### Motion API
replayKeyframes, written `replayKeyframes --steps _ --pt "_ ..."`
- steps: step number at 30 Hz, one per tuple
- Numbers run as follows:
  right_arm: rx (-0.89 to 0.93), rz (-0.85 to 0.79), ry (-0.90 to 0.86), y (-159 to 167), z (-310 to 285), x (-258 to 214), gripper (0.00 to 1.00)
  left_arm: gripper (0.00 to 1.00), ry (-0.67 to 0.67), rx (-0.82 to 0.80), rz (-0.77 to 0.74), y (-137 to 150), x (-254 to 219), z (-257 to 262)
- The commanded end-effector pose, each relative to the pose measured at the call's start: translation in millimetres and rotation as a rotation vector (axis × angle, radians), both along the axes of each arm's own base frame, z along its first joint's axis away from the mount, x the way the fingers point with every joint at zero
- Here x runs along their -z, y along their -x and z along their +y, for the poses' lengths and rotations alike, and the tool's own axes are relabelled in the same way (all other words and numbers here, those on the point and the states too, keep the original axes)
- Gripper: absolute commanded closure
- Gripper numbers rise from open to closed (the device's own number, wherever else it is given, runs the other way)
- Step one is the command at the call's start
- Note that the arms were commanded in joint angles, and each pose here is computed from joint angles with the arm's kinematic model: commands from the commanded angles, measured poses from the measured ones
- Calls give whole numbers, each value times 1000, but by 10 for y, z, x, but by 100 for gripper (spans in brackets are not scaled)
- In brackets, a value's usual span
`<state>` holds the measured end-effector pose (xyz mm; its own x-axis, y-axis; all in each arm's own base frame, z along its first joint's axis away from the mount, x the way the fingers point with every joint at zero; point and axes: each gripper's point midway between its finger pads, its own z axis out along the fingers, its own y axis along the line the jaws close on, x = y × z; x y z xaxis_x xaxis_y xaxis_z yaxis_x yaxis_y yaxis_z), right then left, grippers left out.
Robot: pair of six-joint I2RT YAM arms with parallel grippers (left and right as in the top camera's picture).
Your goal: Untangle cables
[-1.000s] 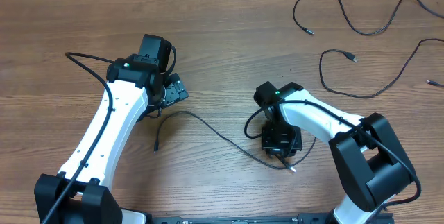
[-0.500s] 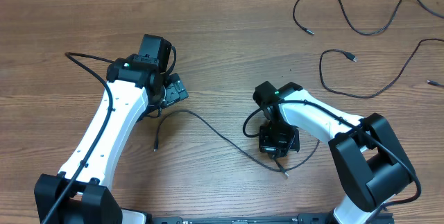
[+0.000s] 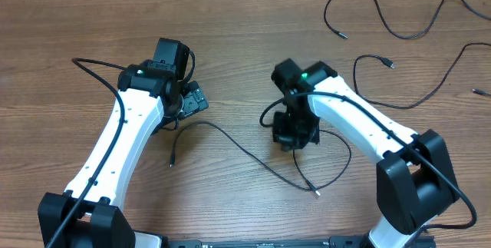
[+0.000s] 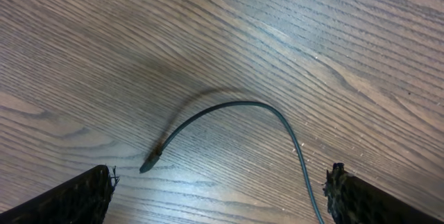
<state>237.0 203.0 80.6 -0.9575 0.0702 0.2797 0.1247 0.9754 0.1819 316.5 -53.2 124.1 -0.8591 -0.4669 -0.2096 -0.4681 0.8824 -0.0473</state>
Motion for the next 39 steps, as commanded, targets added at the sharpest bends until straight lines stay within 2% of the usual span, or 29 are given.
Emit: replayKeyframes --steps 1,9,11,13,16,18,20,21,22,23,24,26,29,34,39 --pt "13 -48 -111 -144 191 -278 96 0 5 -7 16 11 47 -16" --pt "28 -146 -200 -424 355 -635 96 0 15 -5 18 13 50 -36" --pt "33 -162 -185 -467 313 -638 96 1 14 -4 22 15 60 -36" --pt "14 -179 -97 -469 149 -577 96 1 13 -4 25 16 69 -35" --pt "-7 -160 81 -365 -184 -496 83 0 13 -4 25 14 70 -35" --pt "-25 -128 165 -252 -335 -449 78 0 14 -5 22 8 69 -36" --pt "-47 -91 223 -131 -432 -386 69 0 14 -5 20 3 68 -38" --pt "-60 -70 242 -60 -457 -332 64 0 14 -5 20 2 68 -38" --pt "-72 -52 255 5 -469 -272 49 1 14 -4 20 2 68 -38" --pt "-83 -34 265 69 -481 -206 42 1 14 -5 20 2 68 -38" --pt "-94 -20 273 129 -489 -128 36 1 14 -5 20 2 68 -38" --pt "-103 -1 286 218 -507 6 33 0 15 -4 20 2 68 -38" --pt "-80 20 306 322 -554 206 33 0 14 -4 20 2 68 -38" --pt "-70 54 322 480 -641 448 44 1 14 -4 21 4 69 -37" --pt "-72 67 330 583 -709 614 50 0 15 -4 19 -1 70 -39"
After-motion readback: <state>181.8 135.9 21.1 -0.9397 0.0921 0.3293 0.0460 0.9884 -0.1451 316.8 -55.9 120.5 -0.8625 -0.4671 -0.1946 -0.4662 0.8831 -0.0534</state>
